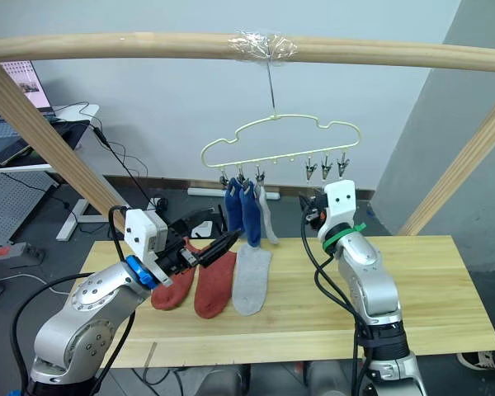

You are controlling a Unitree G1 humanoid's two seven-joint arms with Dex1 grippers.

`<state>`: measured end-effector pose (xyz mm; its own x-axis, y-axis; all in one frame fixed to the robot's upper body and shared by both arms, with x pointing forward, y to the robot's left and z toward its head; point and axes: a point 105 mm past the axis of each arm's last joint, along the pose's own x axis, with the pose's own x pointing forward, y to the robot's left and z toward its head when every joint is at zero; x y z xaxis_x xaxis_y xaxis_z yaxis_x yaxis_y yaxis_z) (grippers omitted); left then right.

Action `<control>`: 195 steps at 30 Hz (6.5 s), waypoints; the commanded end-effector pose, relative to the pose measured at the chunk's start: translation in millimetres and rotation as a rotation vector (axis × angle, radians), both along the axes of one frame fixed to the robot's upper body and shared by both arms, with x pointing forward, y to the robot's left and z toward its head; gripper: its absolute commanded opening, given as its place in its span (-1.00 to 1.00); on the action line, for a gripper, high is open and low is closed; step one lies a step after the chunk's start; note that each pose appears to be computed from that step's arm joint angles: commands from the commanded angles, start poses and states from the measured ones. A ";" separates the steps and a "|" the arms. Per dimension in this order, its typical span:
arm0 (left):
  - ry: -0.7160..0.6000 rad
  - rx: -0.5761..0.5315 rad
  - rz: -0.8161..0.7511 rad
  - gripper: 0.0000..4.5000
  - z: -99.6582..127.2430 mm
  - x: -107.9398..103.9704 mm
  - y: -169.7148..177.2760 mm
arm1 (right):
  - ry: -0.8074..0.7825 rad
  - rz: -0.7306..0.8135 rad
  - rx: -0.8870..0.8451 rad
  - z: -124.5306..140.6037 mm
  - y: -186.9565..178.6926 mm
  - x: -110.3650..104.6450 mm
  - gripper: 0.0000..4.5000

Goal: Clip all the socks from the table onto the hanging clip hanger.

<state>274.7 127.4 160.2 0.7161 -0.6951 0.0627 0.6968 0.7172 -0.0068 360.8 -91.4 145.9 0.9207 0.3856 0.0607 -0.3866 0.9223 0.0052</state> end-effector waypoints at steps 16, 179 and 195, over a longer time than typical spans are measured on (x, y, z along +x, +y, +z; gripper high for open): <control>-0.098 -0.023 -0.070 1.00 20.3 -0.1 -15.3 | -0.106 -0.031 0.117 41.3 10.1 33.2 -0.12; 0.009 0.026 -0.116 -1.00 -88.3 47.4 -91.5 | 0.335 -0.029 0.303 35.6 -16.5 28.0 -1.00; -0.096 -0.041 -0.137 -1.00 -54.1 54.9 -110.4 | 0.503 0.062 0.379 44.1 -6.6 13.5 -1.00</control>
